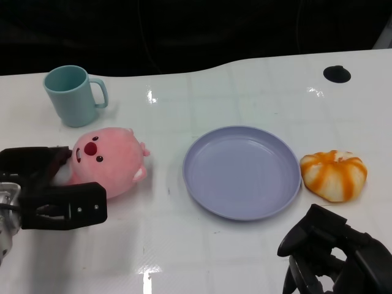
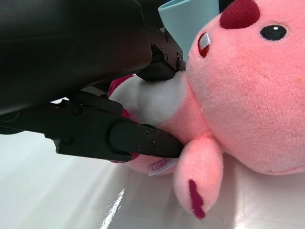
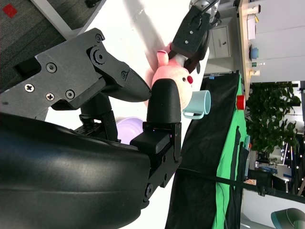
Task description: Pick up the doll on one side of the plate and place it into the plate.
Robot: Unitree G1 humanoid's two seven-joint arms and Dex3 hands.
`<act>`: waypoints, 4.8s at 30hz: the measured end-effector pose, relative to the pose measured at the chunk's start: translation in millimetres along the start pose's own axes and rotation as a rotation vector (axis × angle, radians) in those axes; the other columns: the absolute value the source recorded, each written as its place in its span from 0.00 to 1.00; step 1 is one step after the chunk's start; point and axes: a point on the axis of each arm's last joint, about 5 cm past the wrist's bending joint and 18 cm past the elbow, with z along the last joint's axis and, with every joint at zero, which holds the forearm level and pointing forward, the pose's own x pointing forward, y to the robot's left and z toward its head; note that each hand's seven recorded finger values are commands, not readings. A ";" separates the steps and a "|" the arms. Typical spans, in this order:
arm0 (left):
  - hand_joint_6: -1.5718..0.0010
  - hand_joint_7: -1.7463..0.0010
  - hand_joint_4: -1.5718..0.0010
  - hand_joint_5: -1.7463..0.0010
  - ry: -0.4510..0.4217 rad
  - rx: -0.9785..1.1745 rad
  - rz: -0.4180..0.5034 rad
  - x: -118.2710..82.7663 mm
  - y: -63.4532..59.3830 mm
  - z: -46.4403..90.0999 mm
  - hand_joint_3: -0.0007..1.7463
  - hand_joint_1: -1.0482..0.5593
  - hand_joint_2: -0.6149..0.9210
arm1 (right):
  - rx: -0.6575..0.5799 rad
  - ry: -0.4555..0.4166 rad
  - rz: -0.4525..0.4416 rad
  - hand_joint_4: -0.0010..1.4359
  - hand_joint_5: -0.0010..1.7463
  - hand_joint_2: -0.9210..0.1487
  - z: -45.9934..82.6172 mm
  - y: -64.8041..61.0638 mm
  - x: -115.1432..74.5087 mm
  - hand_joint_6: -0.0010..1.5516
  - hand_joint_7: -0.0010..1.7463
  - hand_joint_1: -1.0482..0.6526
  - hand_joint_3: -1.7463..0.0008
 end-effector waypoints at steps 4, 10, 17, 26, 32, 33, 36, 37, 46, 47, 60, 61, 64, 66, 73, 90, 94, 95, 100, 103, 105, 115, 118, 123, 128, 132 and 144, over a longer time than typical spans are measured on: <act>0.58 0.16 0.52 0.01 -0.005 0.006 0.050 -0.2 -2.8 -0.3 0.08 0.49 1.00 | 0.001 -0.001 0.000 0.43 1.00 0.26 0.1 0.1 0.0 0.33 0.87 0.46 0.38; 0.59 0.00 0.45 0.00 0.000 -0.099 0.158 -4.0 -11.6 0.8 0.13 0.52 1.00 | 0.000 -0.001 0.000 0.43 1.00 0.27 0.3 0.1 0.0 0.33 0.86 0.46 0.38; 0.52 0.00 0.41 0.00 0.076 -0.497 0.240 -3.4 -9.6 20.1 0.57 0.54 0.79 | 0.003 0.009 0.002 0.43 1.00 0.27 0.1 0.4 0.9 0.33 0.87 0.47 0.37; 0.52 0.00 0.40 0.00 -0.075 -0.490 0.295 -10.9 16.1 37.6 0.64 0.55 0.72 | 0.005 0.009 0.005 0.43 1.00 0.27 -0.1 1.6 1.7 0.33 0.87 0.47 0.37; 0.54 0.00 0.41 0.00 -0.200 -0.464 0.323 -18.2 35.4 54.4 0.64 0.53 0.72 | 0.003 0.013 0.003 0.44 1.00 0.27 -0.4 2.6 0.9 0.33 0.87 0.47 0.37; 0.54 0.00 0.41 0.00 -0.217 -0.465 0.318 -19.1 38.1 58.0 0.64 0.53 0.72 | 0.003 0.014 0.003 0.44 1.00 0.28 -0.4 2.7 0.9 0.33 0.87 0.47 0.37; 0.54 0.00 0.41 0.00 -0.289 -0.442 0.303 -20.4 43.3 72.7 0.63 0.54 0.72 | 0.004 0.013 0.003 0.43 1.00 0.28 0.2 3.1 0.6 0.32 0.87 0.47 0.37; 0.53 0.00 0.40 0.00 -0.316 -0.431 0.298 -20.2 44.2 78.6 0.62 0.54 0.70 | 0.005 0.012 0.005 0.43 1.00 0.28 0.6 3.5 0.6 0.33 0.87 0.47 0.37; 0.53 0.00 0.40 0.00 -0.441 -0.395 0.228 -12.3 48.9 131.9 0.61 0.53 0.71 | 0.007 0.009 0.012 0.43 1.00 0.28 1.8 7.6 0.8 0.33 0.87 0.46 0.37; 0.53 0.00 0.40 0.00 -0.443 -0.385 0.218 -11.7 48.2 135.2 0.61 0.53 0.71 | 0.008 0.009 0.014 0.43 1.00 0.28 1.9 7.9 0.9 0.33 0.87 0.46 0.37; 0.54 0.00 0.41 0.00 -0.450 -0.321 0.133 -7.2 34.8 167.7 0.59 0.52 0.72 | 0.012 0.007 0.010 0.45 1.00 0.29 3.3 10.0 1.1 0.34 0.87 0.46 0.36; 0.55 0.00 0.41 0.00 -0.453 -0.317 0.132 -6.8 35.2 169.1 0.57 0.52 0.73 | 0.012 0.006 0.010 0.45 1.00 0.29 3.4 10.1 1.1 0.34 0.87 0.46 0.36; 0.57 0.01 0.42 0.00 -0.457 -0.311 0.132 -6.0 36.6 170.4 0.54 0.52 0.74 | 0.012 0.005 0.008 0.45 1.00 0.29 3.6 10.3 1.0 0.34 0.87 0.46 0.36; 0.55 0.24 0.46 0.00 -0.458 -0.309 0.122 -5.5 36.3 170.5 0.53 0.52 0.75 | 0.012 0.004 0.008 0.45 1.00 0.30 3.9 10.4 1.0 0.34 0.87 0.47 0.35; 0.59 0.94 0.70 0.47 -0.474 -0.306 0.036 -6.2 39.2 170.2 0.14 0.44 0.98 | 0.013 0.011 0.008 0.45 1.00 0.30 3.8 10.5 0.9 0.34 0.86 0.46 0.35; 0.96 1.00 1.00 0.93 -0.490 -0.092 0.004 -19.6 64.3 156.8 0.27 0.03 1.00 | 0.011 0.011 0.010 0.44 1.00 0.29 3.8 9.2 0.5 0.33 0.86 0.46 0.36; 0.96 1.00 1.00 0.93 -0.499 -0.088 0.004 -24.8 65.2 148.9 0.28 0.02 1.00 | 0.011 0.013 0.010 0.44 1.00 0.29 3.8 9.1 0.4 0.33 0.86 0.46 0.37; 0.96 1.00 1.00 0.93 -0.504 -0.090 0.000 -26.5 65.4 147.0 0.28 0.02 1.00 | 0.012 0.015 0.009 0.44 1.00 0.29 3.7 9.0 0.3 0.33 0.86 0.46 0.37; 0.95 0.99 0.99 0.92 -0.526 -0.123 0.017 -36.8 68.2 134.3 0.28 0.03 1.00 | 0.012 0.014 0.011 0.44 1.00 0.29 3.7 8.7 0.6 0.34 0.86 0.46 0.37; 0.94 0.99 0.98 0.90 -0.542 -0.152 0.033 -43.7 70.2 125.4 0.27 0.06 1.00 | 0.012 0.014 0.010 0.44 1.00 0.28 3.6 8.6 0.6 0.33 0.86 0.46 0.37; 0.92 0.98 0.97 0.88 -0.559 -0.180 0.050 -49.2 71.7 117.7 0.25 0.09 1.00 | 0.011 0.013 0.010 0.44 1.00 0.28 3.6 8.6 0.7 0.33 0.86 0.46 0.37; 0.74 0.94 0.77 0.66 -0.651 -0.642 0.023 -72.0 56.5 70.1 0.17 0.36 1.00 | 0.008 0.014 0.011 0.44 1.00 0.28 3.7 7.5 0.2 0.34 0.86 0.46 0.37; 0.67 0.93 0.73 0.57 -0.675 -0.844 0.020 -79.8 44.8 60.0 0.15 0.41 1.00 | 0.006 0.012 0.010 0.44 1.00 0.28 3.9 6.3 0.1 0.34 0.86 0.46 0.37; 0.58 0.89 0.66 0.44 -0.688 -1.053 0.018 -90.7 32.5 52.8 0.17 0.46 1.00 | 0.002 0.012 0.007 0.44 1.00 0.27 3.8 4.9 0.1 0.34 0.86 0.46 0.37; 0.42 0.78 0.52 0.38 -0.671 -1.219 -0.002 -101.8 29.6 45.0 0.41 0.52 0.86 | 0.002 0.011 0.007 0.44 1.00 0.27 3.8 4.9 0.4 0.34 0.86 0.46 0.37; 0.46 0.56 0.51 0.26 -0.610 -1.385 -0.089 -114.1 20.3 41.9 0.66 0.58 0.74 | 0.003 0.014 0.008 0.43 1.00 0.28 3.7 5.1 0.5 0.33 0.86 0.47 0.37; 0.54 0.19 0.50 0.00 -0.449 -1.540 -0.186 -145.1 14.5 49.1 0.71 0.59 0.76 | 0.004 0.012 0.007 0.44 1.00 0.28 4.1 2.4 0.0 0.33 0.86 0.47 0.38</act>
